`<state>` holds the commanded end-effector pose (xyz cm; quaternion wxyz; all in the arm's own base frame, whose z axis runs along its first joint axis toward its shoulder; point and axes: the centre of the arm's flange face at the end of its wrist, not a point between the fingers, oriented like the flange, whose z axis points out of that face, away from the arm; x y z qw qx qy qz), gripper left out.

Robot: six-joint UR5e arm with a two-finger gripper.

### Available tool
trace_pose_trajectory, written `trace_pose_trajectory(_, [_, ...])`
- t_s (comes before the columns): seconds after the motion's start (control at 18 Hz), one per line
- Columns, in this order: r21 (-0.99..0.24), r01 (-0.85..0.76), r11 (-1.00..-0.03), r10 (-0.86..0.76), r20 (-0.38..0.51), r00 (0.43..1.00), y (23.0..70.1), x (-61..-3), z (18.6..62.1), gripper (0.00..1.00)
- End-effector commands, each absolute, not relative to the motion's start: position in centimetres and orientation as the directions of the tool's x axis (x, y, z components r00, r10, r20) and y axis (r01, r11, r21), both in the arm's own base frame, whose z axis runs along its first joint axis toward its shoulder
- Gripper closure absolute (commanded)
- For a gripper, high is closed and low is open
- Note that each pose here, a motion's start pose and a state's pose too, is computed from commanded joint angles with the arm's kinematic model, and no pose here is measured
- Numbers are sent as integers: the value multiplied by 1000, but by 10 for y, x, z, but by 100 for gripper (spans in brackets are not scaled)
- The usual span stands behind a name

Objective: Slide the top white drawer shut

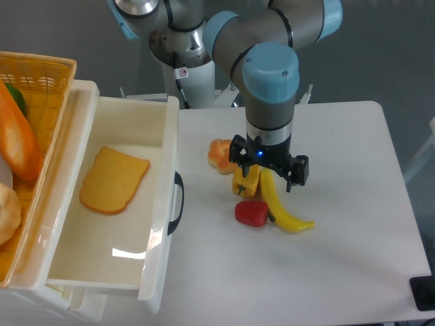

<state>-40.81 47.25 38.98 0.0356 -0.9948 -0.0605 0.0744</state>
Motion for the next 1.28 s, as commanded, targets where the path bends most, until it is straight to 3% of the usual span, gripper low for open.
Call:
trace_pose_trajectory(0.44, [-7, 111, -994, 109, -216, 970, 505, -398, 362, 0])
trace_pose_trajectory(1.28, [3, 324, -946, 320, -156, 934, 528, -396, 306, 0])
